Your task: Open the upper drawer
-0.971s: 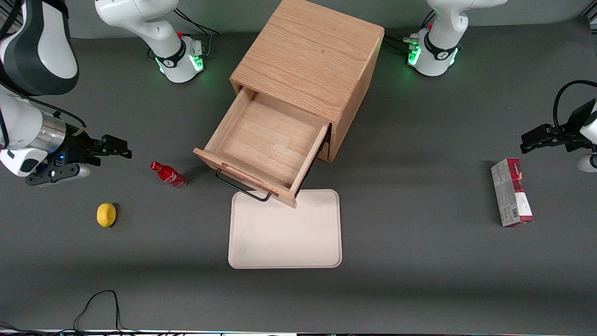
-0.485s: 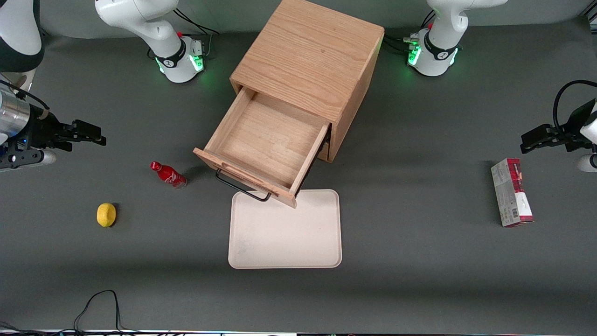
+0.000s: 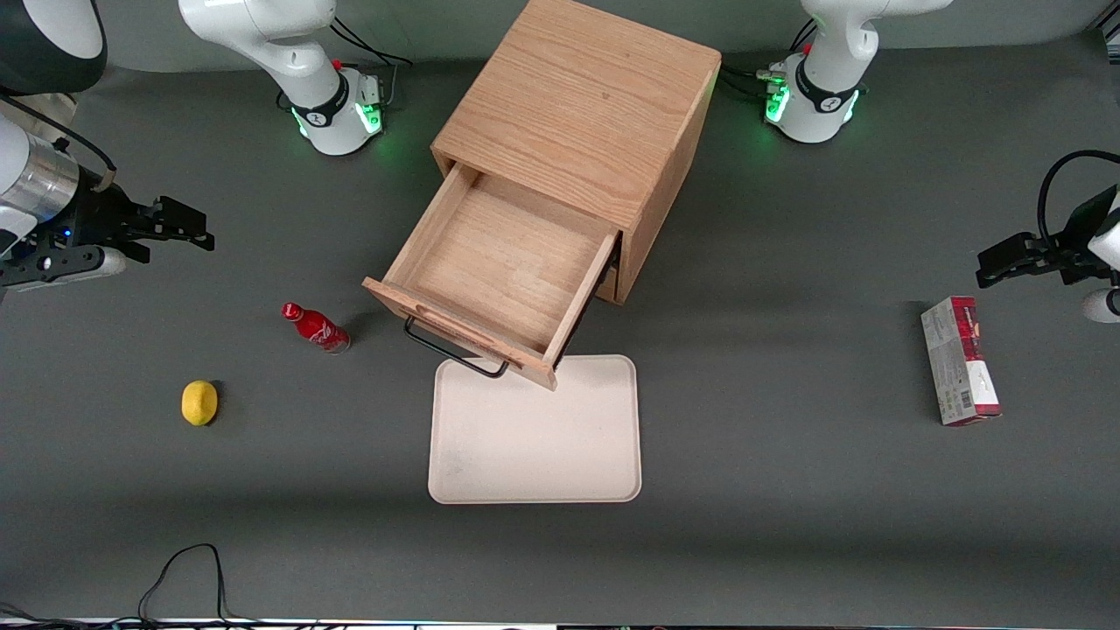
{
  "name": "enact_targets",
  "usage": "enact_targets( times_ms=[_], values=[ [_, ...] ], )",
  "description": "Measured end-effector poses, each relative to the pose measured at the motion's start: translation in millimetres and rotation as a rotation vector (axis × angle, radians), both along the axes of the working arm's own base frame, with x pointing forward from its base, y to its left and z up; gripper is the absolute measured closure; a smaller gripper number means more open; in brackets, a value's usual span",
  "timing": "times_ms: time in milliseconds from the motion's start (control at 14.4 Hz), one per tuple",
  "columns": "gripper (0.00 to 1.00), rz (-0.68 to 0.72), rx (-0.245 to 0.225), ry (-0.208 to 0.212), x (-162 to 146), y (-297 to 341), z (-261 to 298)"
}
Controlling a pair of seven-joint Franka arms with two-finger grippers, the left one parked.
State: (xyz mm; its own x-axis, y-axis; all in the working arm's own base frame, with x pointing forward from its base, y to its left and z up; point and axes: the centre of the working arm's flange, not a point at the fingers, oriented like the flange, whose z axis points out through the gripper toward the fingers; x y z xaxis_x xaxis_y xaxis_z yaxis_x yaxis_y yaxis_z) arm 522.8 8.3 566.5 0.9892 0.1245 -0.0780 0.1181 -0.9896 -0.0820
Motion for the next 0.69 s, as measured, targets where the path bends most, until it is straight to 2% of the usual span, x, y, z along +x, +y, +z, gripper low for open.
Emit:
enact_targets(
  times_ms=[277,693],
  values=[
    [0.00,0.037,-0.039,-0.031,2.6,11.7,6.7],
    [0.00,0.040,-0.040,-0.059,12.9,13.4,19.0]
  ],
)
